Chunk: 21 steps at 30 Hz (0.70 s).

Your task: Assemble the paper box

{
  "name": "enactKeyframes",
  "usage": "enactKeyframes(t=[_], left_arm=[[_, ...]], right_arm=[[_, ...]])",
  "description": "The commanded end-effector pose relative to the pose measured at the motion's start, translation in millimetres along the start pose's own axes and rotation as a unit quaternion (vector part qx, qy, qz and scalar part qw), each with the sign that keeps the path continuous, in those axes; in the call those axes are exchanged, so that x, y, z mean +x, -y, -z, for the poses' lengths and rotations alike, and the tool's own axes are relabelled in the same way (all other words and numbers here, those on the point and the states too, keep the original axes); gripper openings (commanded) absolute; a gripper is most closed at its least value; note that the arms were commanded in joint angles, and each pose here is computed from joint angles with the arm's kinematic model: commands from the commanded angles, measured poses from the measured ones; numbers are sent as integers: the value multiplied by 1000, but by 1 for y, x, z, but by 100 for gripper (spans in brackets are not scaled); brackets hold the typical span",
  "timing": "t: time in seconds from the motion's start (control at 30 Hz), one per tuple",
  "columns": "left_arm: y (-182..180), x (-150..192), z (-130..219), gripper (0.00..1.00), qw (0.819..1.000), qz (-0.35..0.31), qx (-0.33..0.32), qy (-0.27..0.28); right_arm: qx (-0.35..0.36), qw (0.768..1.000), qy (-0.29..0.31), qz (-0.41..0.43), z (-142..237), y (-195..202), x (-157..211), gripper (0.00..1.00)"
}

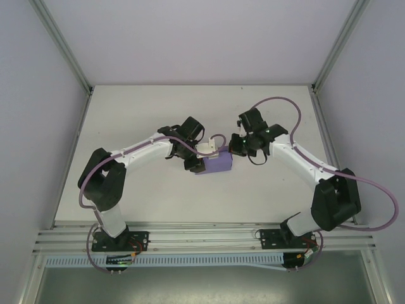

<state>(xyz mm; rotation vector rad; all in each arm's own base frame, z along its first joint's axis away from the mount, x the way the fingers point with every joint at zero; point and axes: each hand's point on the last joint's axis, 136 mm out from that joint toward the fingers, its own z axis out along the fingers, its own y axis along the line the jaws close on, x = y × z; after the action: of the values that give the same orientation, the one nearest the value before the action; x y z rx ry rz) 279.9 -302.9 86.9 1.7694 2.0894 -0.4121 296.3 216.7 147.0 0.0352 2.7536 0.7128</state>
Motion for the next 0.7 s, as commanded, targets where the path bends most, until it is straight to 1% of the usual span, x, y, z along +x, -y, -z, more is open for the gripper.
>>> enactKeyframes(t=[0.0, 0.03, 0.13, 0.2, 0.27, 0.37, 0.47, 0.5, 0.6, 0.67], left_arm=[[1, 24, -9, 30, 999, 4, -6, -35], [0, 24, -8, 30, 999, 2, -9, -34], [2, 22, -5, 30, 1000, -4, -7, -28], [0, 22, -7, 30, 1000, -3, -8, -30], [0, 21, -10, 30, 1000, -2, -4, -31], [-1, 22, -13, 30, 999, 2, -2, -36], [-1, 23, -15, 30, 999, 2, 0, -37], [-1, 23, -15, 30, 999, 1, -1, -36], [-2, 20, -13, 30, 999, 4, -3, -33], [-1, 19, -12, 31, 1000, 5, 1, -30]], right_arm=[[-134, 988, -67, -21, 23, -50, 9, 0], [-129, 988, -72, -35, 21, -45, 8, 0], [-159, 983, -73, -59, 18, -47, 5, 0], [-180, 980, -65, -47, 18, -54, 2, 0], [-153, 987, -46, -13, 14, -48, 4, 0], [-77, 995, -25, 66, 8, -24, 10, 0], [-23, 992, -4, 125, 1, -1, 16, 0], [-11, 992, 4, 127, 0, 6, 17, 0], [-13, 989, 33, 142, -5, 13, 22, 0], [-25, 982, 57, 176, -8, 10, 28, 0]])
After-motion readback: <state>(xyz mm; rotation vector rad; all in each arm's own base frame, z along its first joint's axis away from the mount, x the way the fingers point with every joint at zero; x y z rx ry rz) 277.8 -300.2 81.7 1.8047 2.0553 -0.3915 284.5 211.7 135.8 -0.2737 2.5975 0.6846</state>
